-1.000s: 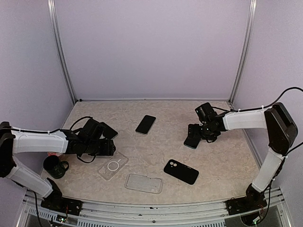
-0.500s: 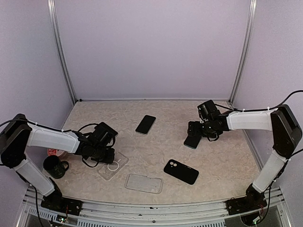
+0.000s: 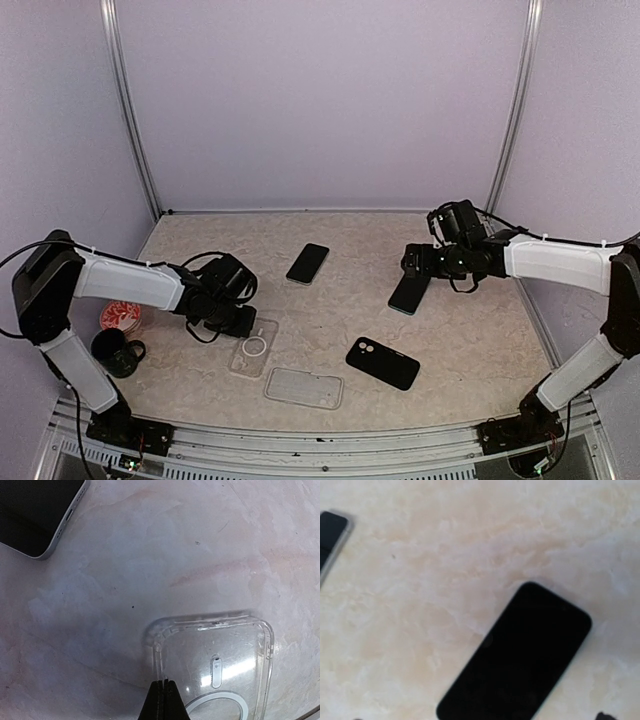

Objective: Put the phone into the phone case
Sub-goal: Move the phone case to the center of the board.

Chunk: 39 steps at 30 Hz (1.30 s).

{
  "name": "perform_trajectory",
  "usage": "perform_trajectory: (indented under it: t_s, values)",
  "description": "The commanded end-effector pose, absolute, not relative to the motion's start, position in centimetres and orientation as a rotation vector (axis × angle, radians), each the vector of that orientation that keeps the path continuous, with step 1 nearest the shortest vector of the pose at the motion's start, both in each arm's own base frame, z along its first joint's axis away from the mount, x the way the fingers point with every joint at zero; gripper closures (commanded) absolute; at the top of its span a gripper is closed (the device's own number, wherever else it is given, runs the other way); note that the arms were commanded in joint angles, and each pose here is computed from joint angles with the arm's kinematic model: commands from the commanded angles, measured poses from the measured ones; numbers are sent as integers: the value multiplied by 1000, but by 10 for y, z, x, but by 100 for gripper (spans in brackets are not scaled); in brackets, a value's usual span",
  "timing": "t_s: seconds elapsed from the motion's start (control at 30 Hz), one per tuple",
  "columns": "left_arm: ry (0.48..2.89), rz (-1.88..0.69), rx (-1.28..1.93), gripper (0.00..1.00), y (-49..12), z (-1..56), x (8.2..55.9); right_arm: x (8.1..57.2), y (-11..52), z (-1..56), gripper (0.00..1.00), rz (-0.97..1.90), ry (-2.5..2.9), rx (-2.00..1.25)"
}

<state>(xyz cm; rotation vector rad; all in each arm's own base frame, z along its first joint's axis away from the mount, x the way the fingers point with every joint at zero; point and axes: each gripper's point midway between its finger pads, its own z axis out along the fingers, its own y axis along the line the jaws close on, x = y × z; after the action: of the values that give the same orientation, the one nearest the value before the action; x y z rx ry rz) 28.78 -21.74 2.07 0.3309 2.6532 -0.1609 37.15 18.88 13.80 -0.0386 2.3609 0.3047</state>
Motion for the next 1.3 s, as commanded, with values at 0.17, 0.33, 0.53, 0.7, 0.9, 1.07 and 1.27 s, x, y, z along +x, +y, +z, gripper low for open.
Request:
perform_trajectory:
  t_s: [0.17, 0.33, 0.53, 0.7, 0.9, 1.07, 1.27]
  values:
    - [2695, -135, 448, 100, -229, 10, 288, 362, 191, 158, 1, 333, 2310, -97]
    - [2650, -87, 528, 100, -239, 26, 302, 361, 191, 160, 1, 335, 2306, -104]
    - [2568, -98, 722, 100, -270, 56, 328, 361, 196, 160, 0, 359, 2310, -119]
    - [2541, -48, 884, 100, -286, 69, 343, 361, 197, 158, 1, 360, 2319, -132]
    - [2627, -14, 703, 59, -270, 67, 337, 356, 194, 160, 1, 358, 2310, -140]
    - [2645, -92, 615, 46, -260, 67, 319, 354, 195, 160, 1, 369, 2306, -156]
    - [2713, -79, 575, 56, -245, 47, 302, 353, 197, 161, 1, 380, 2300, -164]
